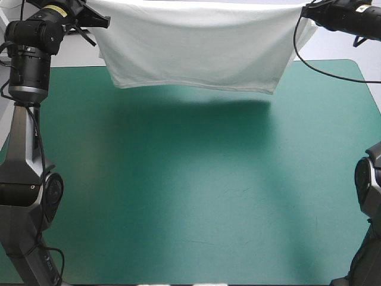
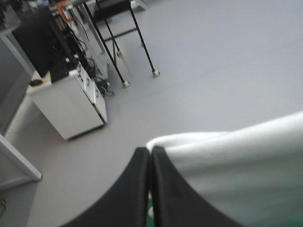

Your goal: Fold the cloth

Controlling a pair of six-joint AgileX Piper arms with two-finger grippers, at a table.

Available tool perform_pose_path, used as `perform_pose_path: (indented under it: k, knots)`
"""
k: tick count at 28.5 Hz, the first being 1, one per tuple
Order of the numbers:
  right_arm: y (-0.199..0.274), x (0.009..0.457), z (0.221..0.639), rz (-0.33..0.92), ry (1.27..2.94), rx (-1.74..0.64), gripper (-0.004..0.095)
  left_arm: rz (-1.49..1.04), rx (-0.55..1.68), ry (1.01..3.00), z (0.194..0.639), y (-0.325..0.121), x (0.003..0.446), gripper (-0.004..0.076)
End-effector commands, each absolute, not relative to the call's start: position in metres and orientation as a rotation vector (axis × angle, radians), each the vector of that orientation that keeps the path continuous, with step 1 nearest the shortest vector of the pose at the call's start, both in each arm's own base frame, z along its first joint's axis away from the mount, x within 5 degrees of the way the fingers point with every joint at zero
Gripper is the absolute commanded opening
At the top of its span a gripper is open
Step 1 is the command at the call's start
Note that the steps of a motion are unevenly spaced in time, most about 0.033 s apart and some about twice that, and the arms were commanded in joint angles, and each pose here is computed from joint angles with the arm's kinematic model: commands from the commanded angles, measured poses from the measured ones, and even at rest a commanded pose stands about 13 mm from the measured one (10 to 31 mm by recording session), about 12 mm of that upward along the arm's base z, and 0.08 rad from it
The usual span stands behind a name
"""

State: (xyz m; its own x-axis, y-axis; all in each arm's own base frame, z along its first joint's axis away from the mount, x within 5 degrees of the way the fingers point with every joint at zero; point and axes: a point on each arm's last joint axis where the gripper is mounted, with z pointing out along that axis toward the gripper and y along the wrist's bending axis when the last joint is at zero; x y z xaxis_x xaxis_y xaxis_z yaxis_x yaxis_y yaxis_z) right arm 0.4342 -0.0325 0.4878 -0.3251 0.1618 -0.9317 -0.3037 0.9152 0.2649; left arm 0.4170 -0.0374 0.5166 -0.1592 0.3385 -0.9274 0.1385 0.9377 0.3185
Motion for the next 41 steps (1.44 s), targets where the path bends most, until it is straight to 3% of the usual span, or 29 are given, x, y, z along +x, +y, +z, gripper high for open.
perform_pose_path:
  k: [1,5,9,22,32,41]
  knots:
    - [-0.044,0.405,0.523,0.468,1.744,-0.104,-0.0019,0.147,0.361,1.753,0.537,-0.038,0.389,-0.0009]
    - [-0.05,0.41,0.48,0.537,2.024,-0.121,-0.0019,0.068,0.369,2.039,0.507,-0.04,0.388,-0.0009]
    - [-0.045,0.416,0.453,0.617,2.127,-0.108,-0.0019,0.056,0.399,2.2,0.486,-0.04,0.387,-0.0009]
    - [-0.032,0.385,0.413,0.643,2.321,-0.097,-0.0019,-0.102,0.424,2.456,0.429,-0.046,0.37,-0.0009]
    - [-0.007,0.324,0.381,0.508,2.528,-0.162,-0.0019,-0.205,0.433,2.527,0.42,-0.047,0.314,-0.0009]
    - [-0.005,0.27,0.349,0.409,2.624,-0.13,-0.0019,-0.244,0.442,2.666,0.381,-0.045,0.267,-0.0009]
